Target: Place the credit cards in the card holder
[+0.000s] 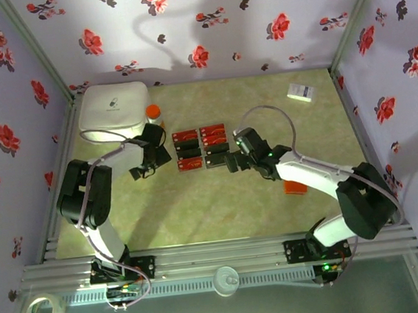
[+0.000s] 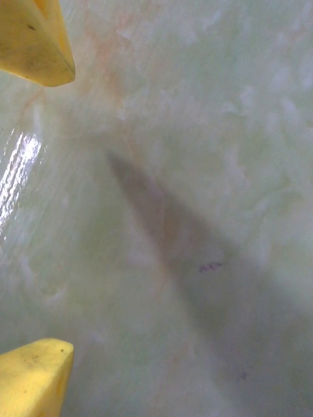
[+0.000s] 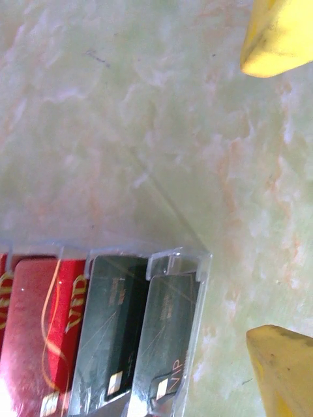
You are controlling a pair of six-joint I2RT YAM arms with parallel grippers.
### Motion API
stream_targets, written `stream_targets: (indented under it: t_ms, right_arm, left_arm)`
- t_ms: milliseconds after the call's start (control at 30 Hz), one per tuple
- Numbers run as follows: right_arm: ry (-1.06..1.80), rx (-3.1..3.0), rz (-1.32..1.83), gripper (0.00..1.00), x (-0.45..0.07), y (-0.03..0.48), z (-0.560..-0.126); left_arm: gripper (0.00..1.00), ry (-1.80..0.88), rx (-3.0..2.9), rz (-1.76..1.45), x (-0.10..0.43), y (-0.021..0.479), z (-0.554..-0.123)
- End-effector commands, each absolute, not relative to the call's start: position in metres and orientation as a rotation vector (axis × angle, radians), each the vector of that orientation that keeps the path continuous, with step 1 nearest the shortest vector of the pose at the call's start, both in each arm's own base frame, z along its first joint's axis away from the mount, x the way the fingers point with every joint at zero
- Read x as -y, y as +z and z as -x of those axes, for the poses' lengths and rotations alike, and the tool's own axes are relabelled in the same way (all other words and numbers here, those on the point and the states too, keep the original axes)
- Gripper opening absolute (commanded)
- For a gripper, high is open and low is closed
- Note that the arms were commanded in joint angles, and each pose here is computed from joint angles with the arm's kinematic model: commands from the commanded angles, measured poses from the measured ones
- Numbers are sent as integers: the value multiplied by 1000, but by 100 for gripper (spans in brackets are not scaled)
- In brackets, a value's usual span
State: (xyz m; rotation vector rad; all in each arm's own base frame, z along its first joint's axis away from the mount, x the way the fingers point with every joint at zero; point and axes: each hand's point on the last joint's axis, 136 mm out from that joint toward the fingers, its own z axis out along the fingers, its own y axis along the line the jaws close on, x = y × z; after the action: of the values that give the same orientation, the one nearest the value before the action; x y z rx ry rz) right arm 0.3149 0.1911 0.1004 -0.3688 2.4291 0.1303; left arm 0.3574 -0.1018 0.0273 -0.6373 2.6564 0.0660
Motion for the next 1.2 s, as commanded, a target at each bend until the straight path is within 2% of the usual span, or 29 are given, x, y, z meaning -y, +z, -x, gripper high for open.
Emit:
stream_targets:
  t_ms: [0,300,867,1000,1167]
  right_arm:
    - [200,-2481,254,98,-177,103,-308]
    - [349,-2502,39,98,-145,119,-305]
    - [471,-2516,-296,99,-94,118,-291]
    - [474,-2521,-366,99,-83,120,-287]
    - [421,-2527,-518,99,-66,118,-279]
  left_arm:
    - [100,69,-2612,669,98,38,-359]
    - [100,29,-2611,629,128,40,-371]
    - [100,-90,-2604,488,227,42,-415]
    - [100,-102,-2613,471,234,38,-418]
    - [100,-75,-2596,453,217,48,-412]
